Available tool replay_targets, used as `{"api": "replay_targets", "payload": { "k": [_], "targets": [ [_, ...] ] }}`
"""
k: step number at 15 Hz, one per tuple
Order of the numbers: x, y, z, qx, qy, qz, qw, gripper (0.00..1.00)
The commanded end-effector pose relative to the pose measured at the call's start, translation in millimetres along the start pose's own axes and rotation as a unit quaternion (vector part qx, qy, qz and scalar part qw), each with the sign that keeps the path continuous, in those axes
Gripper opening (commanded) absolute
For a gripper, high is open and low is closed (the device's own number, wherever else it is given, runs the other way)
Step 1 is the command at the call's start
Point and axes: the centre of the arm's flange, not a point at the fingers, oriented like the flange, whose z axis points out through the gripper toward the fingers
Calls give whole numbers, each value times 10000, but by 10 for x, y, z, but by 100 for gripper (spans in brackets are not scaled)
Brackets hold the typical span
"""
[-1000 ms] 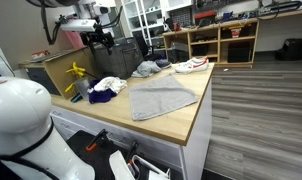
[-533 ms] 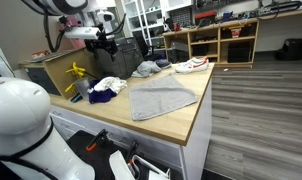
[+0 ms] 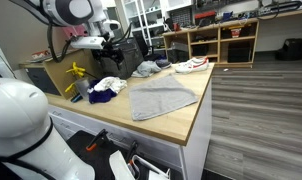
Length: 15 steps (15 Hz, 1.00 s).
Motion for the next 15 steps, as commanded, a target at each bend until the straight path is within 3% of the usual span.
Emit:
{"api": "replay_targets", "payload": {
  "k": [1, 9, 15],
  "targets": [
    [-61, 210, 151, -276, 47, 168, 9995, 100],
    [-152, 671, 653, -482, -236, 627, 9966, 100],
    [-233, 771, 1059, -488, -503, 749, 9947, 100]
  ]
}}
